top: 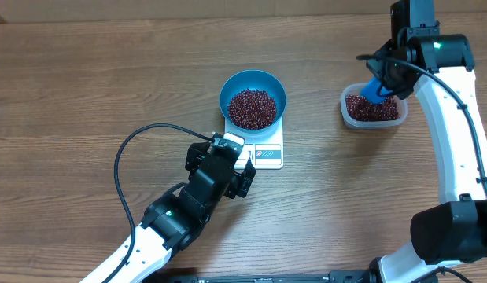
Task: Scoop item into bowl and weigh 150g on scale
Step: 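Lower the blue scoop down into the beans in the tub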
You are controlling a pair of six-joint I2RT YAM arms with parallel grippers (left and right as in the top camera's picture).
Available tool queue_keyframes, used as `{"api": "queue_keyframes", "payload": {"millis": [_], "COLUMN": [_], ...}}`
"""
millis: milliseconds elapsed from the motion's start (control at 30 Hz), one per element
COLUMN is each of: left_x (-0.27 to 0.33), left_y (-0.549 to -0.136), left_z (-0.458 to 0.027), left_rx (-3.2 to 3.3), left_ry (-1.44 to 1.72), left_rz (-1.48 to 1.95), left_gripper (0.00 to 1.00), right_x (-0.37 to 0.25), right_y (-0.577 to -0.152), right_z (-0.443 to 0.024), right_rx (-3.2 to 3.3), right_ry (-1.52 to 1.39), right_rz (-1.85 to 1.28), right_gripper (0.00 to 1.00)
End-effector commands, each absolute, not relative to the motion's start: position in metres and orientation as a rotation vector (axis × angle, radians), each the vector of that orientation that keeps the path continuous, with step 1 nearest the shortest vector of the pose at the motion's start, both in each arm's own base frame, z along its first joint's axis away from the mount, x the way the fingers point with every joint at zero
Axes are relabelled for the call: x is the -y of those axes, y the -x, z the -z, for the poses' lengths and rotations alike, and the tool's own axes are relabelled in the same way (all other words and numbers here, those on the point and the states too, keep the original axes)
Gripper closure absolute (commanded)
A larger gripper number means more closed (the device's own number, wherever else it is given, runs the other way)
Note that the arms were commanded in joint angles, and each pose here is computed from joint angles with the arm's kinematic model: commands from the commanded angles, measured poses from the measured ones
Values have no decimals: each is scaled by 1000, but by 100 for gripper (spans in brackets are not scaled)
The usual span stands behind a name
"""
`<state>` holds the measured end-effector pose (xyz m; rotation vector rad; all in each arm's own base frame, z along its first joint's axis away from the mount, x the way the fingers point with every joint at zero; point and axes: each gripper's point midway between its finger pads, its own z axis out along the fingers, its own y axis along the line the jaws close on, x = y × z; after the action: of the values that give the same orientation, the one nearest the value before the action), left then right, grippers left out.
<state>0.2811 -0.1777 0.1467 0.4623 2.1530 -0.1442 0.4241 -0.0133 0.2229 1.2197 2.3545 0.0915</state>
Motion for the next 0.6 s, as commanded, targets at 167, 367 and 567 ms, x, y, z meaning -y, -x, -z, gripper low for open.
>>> {"api": "queue_keyframes", "payload": {"millis": [167,367,567], "left_x": [172,172,172], "left_y": [-283,-283,-283], "left_z": [-142,-142,-142], "left_rx": [-2157,-2157,-2157], "left_ry": [-471,-471,-471], "left_rz": [105,105,105], "left_gripper": [0,0,0], "right_x": [16,26,31], "right_y": [-419,-417,-419], "right_z": [-208,-207,-210], "right_rx": [-2189,-2160,-2131], "right_ry": [-1506,-1508,-1502], "right_rz": [-163,-89,-66], "right_gripper": [96,96,96]}}
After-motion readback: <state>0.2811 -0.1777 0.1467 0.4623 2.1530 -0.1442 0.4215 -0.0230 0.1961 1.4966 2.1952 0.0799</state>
